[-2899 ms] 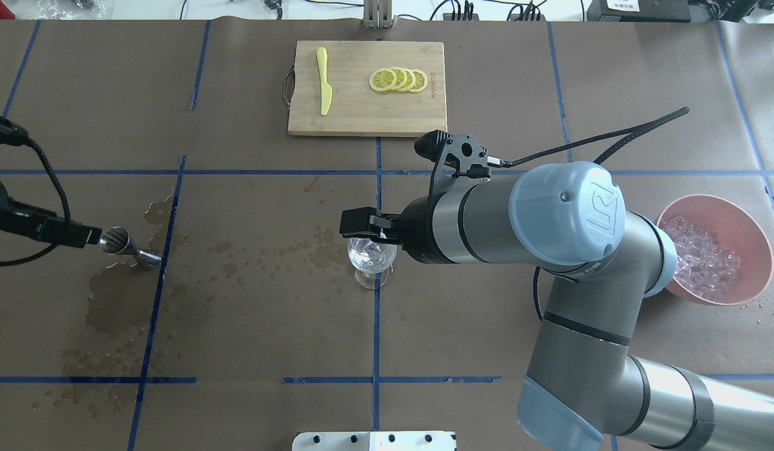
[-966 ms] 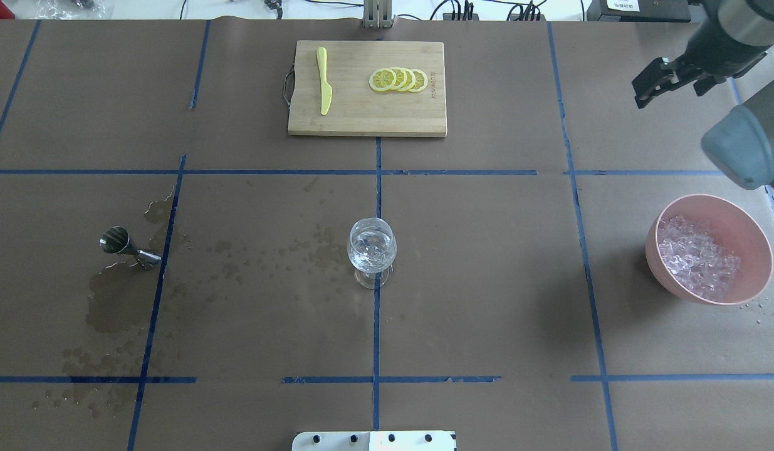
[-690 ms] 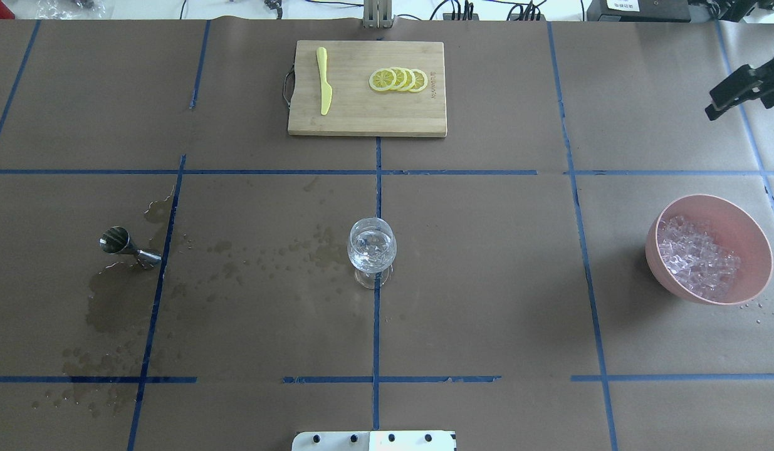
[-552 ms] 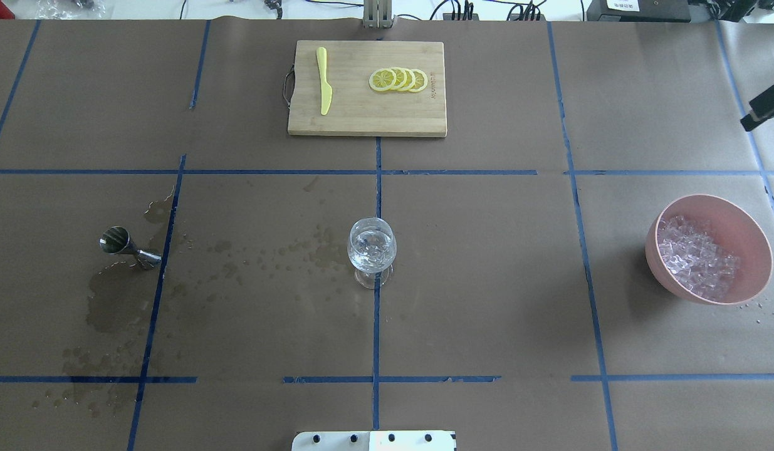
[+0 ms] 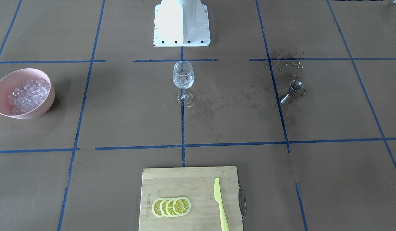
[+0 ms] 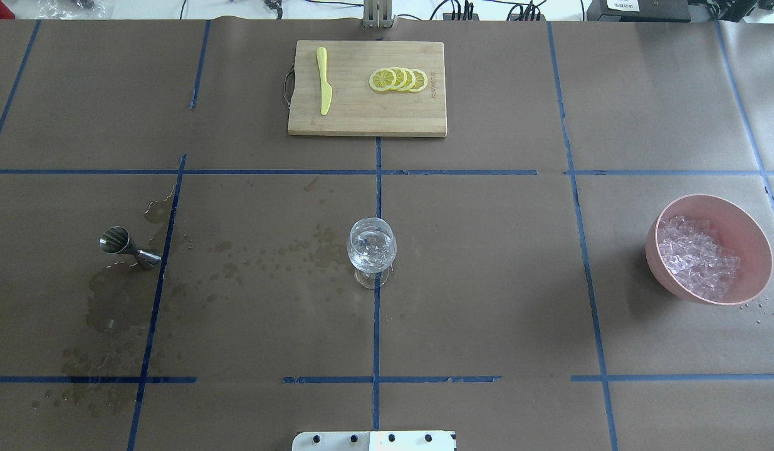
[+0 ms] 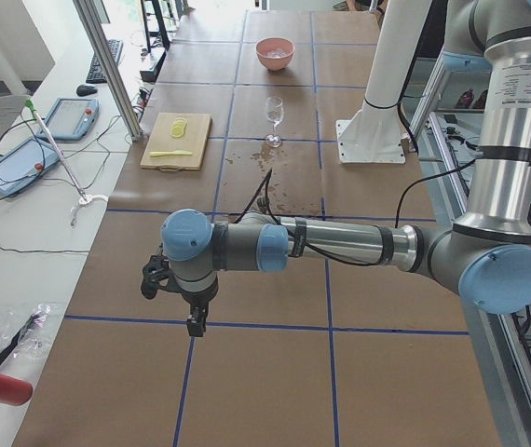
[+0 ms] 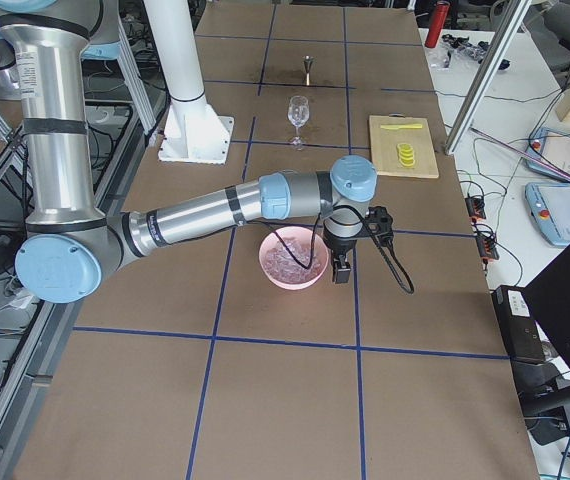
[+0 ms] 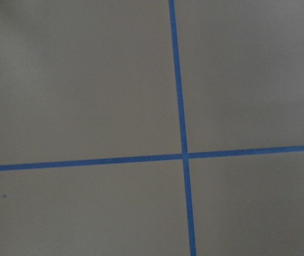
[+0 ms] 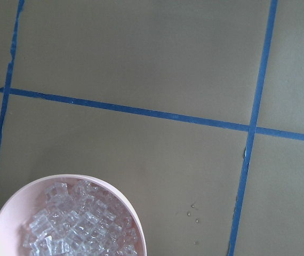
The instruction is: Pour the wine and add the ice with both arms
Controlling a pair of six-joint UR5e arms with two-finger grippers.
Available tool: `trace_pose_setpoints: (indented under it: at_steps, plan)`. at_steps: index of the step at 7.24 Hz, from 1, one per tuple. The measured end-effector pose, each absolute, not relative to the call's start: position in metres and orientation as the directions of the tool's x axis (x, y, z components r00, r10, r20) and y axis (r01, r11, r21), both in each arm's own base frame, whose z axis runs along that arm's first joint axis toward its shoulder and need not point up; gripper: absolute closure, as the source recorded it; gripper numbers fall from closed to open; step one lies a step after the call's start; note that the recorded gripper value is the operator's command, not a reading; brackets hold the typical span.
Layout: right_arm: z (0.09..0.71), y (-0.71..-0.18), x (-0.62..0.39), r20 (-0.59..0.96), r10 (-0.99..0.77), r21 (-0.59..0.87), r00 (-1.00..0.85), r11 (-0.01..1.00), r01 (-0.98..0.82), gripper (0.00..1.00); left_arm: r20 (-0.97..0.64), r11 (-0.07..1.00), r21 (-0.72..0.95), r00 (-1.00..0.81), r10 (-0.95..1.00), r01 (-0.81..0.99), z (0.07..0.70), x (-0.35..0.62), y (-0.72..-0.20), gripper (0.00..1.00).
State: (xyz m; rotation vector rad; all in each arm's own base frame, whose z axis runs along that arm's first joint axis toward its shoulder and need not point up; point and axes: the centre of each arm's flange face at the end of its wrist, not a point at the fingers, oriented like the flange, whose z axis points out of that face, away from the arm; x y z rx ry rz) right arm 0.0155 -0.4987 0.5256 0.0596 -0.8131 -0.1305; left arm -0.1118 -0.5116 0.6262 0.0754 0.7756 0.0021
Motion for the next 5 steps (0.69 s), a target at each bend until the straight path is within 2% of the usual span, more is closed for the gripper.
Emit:
trace_pose_setpoints:
  at_steps: [5]
  plan:
    - [0.590,-0.462,0.019,0.724,-0.054,-0.011,0.688,0.996,0.089,0.00,-0.703,0.999,0.035,0.711,0.011,0.019,0.641,-0.105,-0.500,0.00]
